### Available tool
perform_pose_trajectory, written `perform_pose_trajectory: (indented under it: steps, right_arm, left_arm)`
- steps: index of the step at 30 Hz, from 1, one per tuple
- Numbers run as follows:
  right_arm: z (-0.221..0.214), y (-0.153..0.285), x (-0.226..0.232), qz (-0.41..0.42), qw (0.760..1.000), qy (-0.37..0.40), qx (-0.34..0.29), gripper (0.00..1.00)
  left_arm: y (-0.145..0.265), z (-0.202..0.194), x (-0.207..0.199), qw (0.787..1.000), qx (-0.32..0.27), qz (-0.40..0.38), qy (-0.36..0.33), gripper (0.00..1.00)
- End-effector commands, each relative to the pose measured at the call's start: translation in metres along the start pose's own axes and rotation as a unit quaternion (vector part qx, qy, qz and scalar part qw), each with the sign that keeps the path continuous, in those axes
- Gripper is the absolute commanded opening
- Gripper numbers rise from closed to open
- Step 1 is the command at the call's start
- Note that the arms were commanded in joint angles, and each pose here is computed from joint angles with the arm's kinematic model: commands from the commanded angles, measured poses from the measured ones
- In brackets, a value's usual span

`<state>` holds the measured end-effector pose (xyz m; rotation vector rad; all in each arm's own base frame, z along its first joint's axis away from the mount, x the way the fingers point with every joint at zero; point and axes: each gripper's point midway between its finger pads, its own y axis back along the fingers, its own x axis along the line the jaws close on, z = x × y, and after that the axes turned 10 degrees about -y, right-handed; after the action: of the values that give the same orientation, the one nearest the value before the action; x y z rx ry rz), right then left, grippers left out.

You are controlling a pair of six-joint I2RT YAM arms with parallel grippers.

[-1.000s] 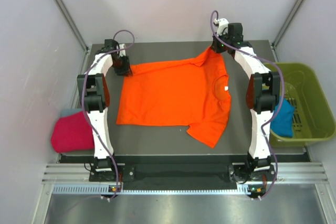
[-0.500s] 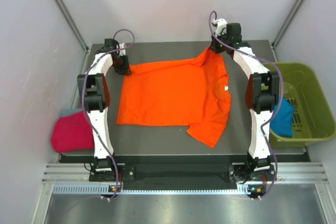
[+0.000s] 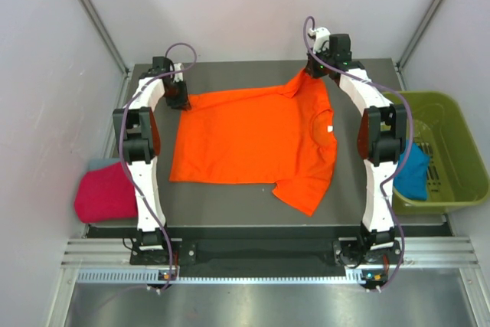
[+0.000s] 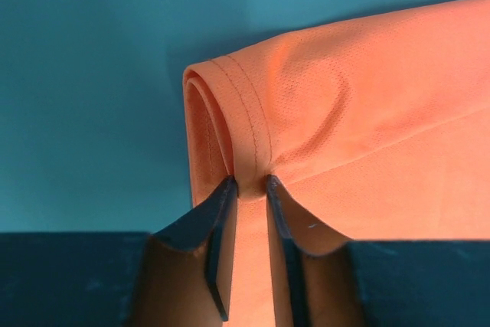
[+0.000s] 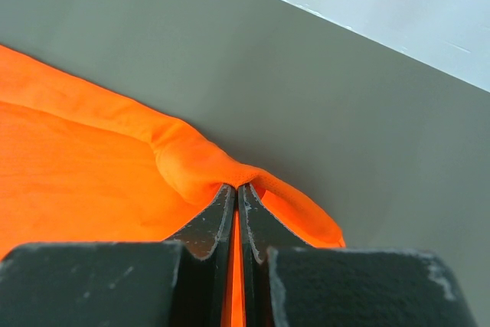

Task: Fold and stack the t-shirts
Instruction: Fold the tshirt

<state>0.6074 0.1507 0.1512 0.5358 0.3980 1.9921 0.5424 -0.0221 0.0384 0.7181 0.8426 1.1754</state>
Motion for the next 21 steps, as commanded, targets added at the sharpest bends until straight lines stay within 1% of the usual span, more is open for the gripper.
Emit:
perform_pose_trajectory:
  steps: [1,3,4,8,17,20,21]
  right_arm:
    - [0.033,0.006,0.012,0.008,0.999,0.022,-0.04,0.0]
    - [0.033,0.006,0.012,0.007,0.999,0.021,-0.039,0.0]
    - [0.033,0.005,0.012,0.007,0.999,0.021,-0.039,0.0]
    - [0.035,0.009,0.012,0.005,0.999,0.025,-0.041,0.0]
    - [0.049,0.04,0.011,-0.01,0.998,0.035,-0.049,0.0]
    - [0.05,0.052,0.011,-0.011,0.998,0.038,-0.048,0.0]
    - [0.043,0.053,0.012,-0.01,0.998,0.038,-0.04,0.0]
  left_arm:
    - [0.006,0.014,0.0,1.0,-0.023,0.002,-0.009,0.24]
    - [0.007,0.015,-0.001,1.0,-0.024,0.001,-0.01,0.2]
    - [0.007,0.015,-0.001,1.0,-0.025,0.0,-0.011,0.14]
    - [0.018,0.021,-0.003,0.999,-0.033,0.0,-0.015,0.0]
    - [0.064,0.044,-0.002,0.997,-0.069,-0.014,-0.013,0.0]
    - [0.079,0.055,0.001,0.996,-0.083,-0.02,-0.013,0.0]
    - [0.082,0.056,0.001,0.996,-0.086,-0.021,-0.013,0.0]
